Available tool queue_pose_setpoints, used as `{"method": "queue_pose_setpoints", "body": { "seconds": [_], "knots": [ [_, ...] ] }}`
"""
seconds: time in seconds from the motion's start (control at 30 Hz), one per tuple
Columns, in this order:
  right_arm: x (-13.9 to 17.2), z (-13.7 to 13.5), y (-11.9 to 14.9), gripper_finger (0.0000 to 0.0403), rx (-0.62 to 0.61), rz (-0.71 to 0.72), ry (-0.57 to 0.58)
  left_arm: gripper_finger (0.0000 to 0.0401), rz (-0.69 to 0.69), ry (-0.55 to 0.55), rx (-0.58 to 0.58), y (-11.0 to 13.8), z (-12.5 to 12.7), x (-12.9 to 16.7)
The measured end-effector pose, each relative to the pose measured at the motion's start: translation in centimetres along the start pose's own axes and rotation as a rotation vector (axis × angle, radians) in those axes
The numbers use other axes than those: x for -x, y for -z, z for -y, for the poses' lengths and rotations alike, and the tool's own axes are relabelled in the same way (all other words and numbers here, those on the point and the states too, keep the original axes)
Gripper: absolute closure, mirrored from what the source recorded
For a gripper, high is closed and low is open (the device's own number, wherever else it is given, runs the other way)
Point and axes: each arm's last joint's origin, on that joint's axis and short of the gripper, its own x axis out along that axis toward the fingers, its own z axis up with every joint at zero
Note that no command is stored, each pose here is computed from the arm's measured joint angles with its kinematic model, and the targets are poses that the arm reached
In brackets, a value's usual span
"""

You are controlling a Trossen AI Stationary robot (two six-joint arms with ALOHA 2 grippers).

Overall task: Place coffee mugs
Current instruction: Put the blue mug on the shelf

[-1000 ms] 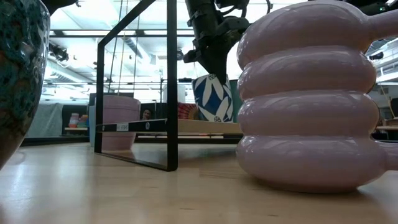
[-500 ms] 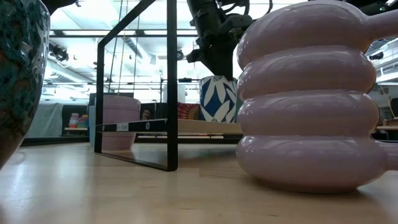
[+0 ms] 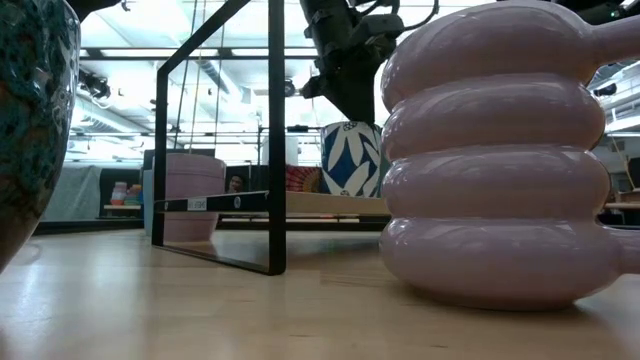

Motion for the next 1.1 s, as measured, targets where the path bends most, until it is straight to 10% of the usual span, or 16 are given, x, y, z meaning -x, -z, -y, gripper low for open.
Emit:
{"method": "queue_pose_setpoints", "body": {
  "seconds": [0.43, 1.1],
  "knots": [
    [0.0, 0.0, 0.0, 0.0234, -0.001, 0.001, -0.004, 0.0251, 0.044, -0.002, -0.054, -0.2, -0.2, 1.7],
    [0.0, 0.0, 0.1, 0.0234, 0.0, -0.005, -0.008, 0.0236, -0.054, -0.048, -0.71, 1.0, -0.9, 3.4]
  ]
}}
